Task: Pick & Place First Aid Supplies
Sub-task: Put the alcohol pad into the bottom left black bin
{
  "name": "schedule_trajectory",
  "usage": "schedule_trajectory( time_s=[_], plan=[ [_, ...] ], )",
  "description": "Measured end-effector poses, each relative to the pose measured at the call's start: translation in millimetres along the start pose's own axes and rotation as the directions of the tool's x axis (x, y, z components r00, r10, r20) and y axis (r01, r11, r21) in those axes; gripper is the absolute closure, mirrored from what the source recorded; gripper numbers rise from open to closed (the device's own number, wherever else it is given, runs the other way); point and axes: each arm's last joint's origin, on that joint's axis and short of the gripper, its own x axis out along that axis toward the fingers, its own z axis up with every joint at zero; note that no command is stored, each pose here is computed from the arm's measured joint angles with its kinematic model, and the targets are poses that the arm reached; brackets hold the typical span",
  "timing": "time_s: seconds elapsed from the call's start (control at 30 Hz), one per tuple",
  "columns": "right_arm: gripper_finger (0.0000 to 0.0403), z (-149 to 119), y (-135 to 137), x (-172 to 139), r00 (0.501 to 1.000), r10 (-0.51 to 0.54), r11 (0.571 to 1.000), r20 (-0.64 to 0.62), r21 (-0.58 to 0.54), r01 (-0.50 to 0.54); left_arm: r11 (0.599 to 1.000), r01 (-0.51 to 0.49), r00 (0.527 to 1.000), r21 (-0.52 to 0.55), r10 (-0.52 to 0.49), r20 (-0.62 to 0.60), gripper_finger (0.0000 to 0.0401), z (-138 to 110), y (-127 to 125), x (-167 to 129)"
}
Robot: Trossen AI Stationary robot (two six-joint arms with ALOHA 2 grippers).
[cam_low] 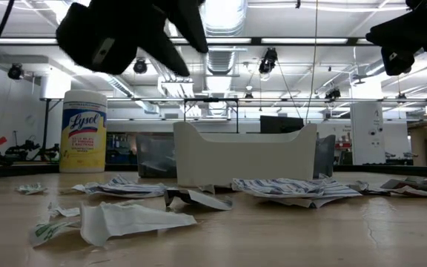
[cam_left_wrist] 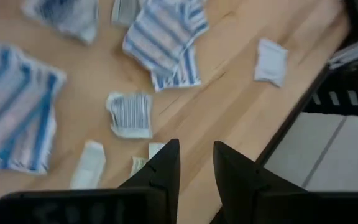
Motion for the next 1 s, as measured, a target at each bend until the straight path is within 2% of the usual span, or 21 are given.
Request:
schedule_trajectory(
  time_s=[0.2,0.47,0.77,1.0],
  plan=[
    [0.0351,0,0,0,1.0,-0.001,1.0,-0.001,-0.001,0.001,0.984,-0.045,0.998,-0.174,0.036,-0.054,0.0311,-5,-2,26],
    [0.0351,0,0,0,1.0,0.0,1.0,-0.002,-0.001,0.0,0.926,-0.102,0.994,-0.363,0.078,-0.08,0.0314,-8,1,43],
    [0.0351,0,0,0,1.0,-0.001,1.0,-0.002,-0.001,0.001,0.889,-0.172,0.985,-0.424,0.144,-0.097,0.0318,-11,7,43],
    [0.0351,0,0,0,1.0,-0.001,1.0,-0.002,-0.001,0.001,0.859,-0.201,0.979,-0.471,0.172,-0.105,0.0318,-16,12,55]
  ],
)
